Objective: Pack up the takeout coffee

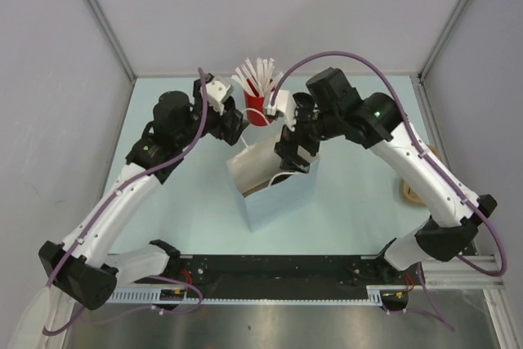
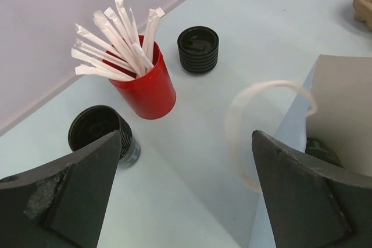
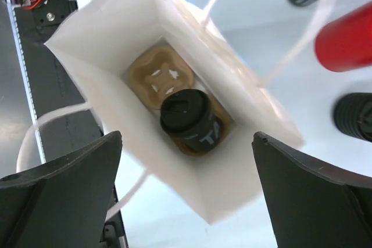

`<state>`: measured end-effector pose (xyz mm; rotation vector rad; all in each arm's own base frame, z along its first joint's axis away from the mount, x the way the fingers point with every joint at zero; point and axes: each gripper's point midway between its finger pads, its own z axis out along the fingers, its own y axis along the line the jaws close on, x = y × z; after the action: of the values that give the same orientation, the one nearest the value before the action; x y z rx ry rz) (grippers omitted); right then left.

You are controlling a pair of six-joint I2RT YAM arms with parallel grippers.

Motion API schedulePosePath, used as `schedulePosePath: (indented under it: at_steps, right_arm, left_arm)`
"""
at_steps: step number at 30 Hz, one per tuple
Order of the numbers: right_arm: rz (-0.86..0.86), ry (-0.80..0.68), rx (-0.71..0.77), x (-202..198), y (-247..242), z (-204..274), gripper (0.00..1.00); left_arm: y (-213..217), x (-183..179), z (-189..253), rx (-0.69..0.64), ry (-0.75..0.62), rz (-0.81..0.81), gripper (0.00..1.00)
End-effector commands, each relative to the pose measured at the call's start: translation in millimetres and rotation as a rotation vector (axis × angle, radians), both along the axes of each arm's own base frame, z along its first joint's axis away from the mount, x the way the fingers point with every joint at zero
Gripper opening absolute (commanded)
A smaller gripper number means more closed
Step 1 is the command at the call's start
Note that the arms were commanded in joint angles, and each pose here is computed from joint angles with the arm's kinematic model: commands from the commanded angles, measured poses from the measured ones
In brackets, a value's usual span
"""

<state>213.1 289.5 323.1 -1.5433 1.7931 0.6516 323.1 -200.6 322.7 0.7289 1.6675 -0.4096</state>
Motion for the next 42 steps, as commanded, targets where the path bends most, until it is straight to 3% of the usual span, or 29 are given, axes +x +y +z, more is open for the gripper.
schedulePosePath:
  at_steps: [1, 9, 13, 17, 24, 31, 42]
  right_arm:
    - [-0.032, -0.092, 0.103, 3, -23, 44, 1.0]
    - [-0.176, -0.126, 0.222, 21, -72, 68, 1.0]
    - [-0.264, -0.201, 0.286, 32, -96, 71, 1.0]
    - [-0.329, -0.173, 0.296, 44, -111, 51, 1.0]
    - [-0.355, -0.081, 0.298, 56, -124, 18, 1.0]
    - [-0.284, 0.037, 0.277, 54, -121, -23, 1.0]
    - [-0.245, 0.089, 0.244, 54, -120, -55, 1.0]
  left_arm:
    - [8, -12, 45, -0.04, -0.112, -0.001, 0.99]
    - [26, -20, 88, -0.053, -0.203, 0.059, 0.99]
    - [39, -1, 88, -0.028, -0.19, 0.167, 0.99]
    - [53, 28, 83, -0.046, -0.141, 0.233, 0.99]
    - [60, 88, 61, -0.135, -0.007, 0.241, 0.99]
    - [40, 150, -1, -0.146, 0.159, 0.181, 1.0]
    - [36, 218, -40, -0.185, 0.241, 0.193, 0.96]
